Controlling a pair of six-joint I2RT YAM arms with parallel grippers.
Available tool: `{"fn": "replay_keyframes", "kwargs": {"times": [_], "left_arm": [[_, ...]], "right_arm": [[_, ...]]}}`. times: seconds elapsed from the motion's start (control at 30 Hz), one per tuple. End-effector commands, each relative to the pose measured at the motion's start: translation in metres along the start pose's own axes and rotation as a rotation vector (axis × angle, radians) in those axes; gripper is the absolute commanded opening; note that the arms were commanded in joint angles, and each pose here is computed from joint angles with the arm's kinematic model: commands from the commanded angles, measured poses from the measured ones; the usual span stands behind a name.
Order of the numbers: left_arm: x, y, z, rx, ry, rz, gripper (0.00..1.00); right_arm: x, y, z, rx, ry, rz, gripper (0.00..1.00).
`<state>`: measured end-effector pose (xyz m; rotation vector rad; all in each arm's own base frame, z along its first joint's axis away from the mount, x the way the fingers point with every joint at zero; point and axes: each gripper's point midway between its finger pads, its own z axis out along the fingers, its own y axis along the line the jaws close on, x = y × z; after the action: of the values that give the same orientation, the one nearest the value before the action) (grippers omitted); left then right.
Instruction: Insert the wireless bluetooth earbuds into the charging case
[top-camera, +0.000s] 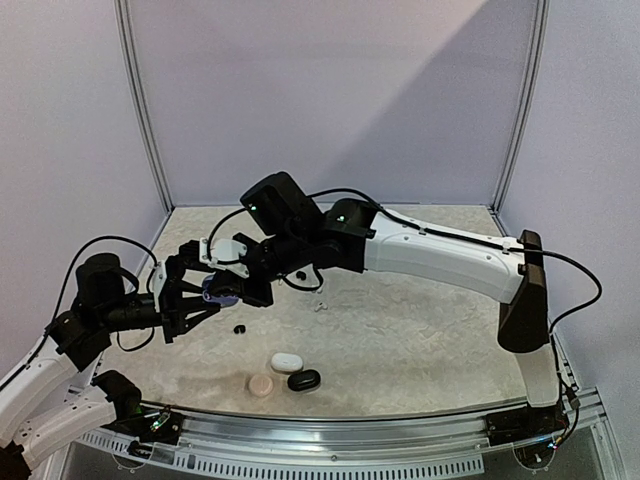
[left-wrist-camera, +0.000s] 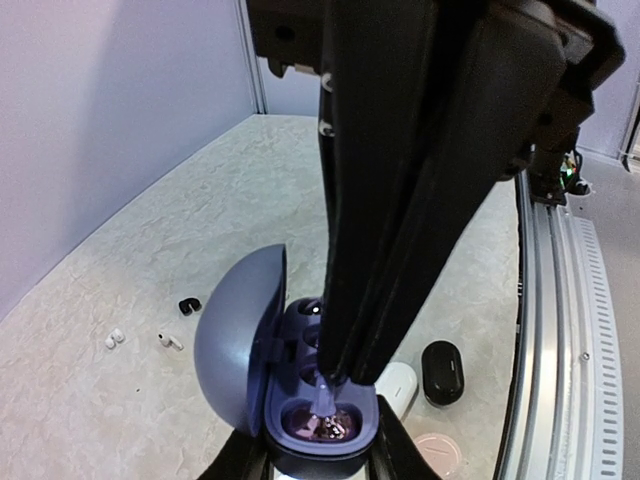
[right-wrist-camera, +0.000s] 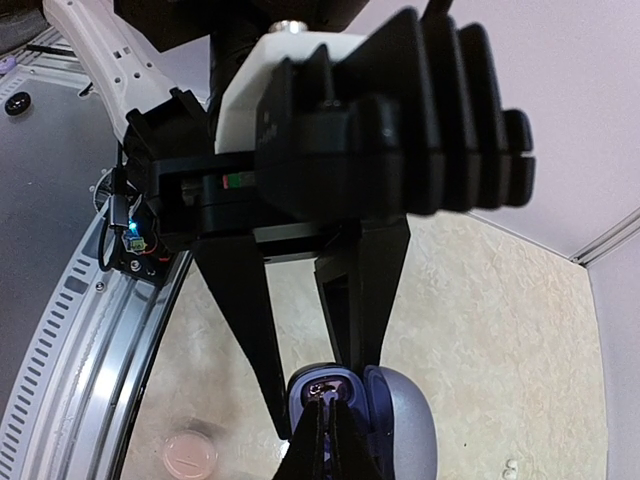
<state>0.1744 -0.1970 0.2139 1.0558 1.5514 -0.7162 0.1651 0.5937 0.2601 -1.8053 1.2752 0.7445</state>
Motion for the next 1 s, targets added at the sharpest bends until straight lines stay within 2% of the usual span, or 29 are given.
{"fn": "replay_keyframes", "kwargs": {"times": [0.0,0.33,0.43,0.6,0.7,0.8,0.97], "left_arm": [[-0.017,-0.002,-0.002,0.002,-0.059,0.039,0.00],[-0.017,0.002,-0.002,-0.021,-0.057,0.046,0.00],[-0.007,0.002,-0.001,-0.020,-0.027,0.068,0.00],[0.003,0.004,0.000,-0.034,0.006,0.088,0.00],[0.004,0.004,0.000,-0.038,0.010,0.096,0.00],[0.004,0.002,-0.001,-0.026,0.015,0.126,0.00],[0.002,0.004,-0.005,-0.044,0.037,0.292,0.00]], "right_arm": [[0.032,0.007,0.019,-0.034,0.086,0.038,0.04],[0.033,0.009,0.019,-0.030,0.120,0.014,0.05],[0.000,0.001,0.001,-0.009,0.023,0.018,0.07],[-0.065,-0.007,-0.054,-0.006,-0.184,0.009,0.12],[-0.080,-0.007,-0.073,-0.021,-0.254,0.022,0.13],[-0.071,-0.032,-0.074,0.059,-0.251,0.108,0.12],[-0.032,-0.075,-0.049,0.270,-0.129,0.235,0.09]]}}
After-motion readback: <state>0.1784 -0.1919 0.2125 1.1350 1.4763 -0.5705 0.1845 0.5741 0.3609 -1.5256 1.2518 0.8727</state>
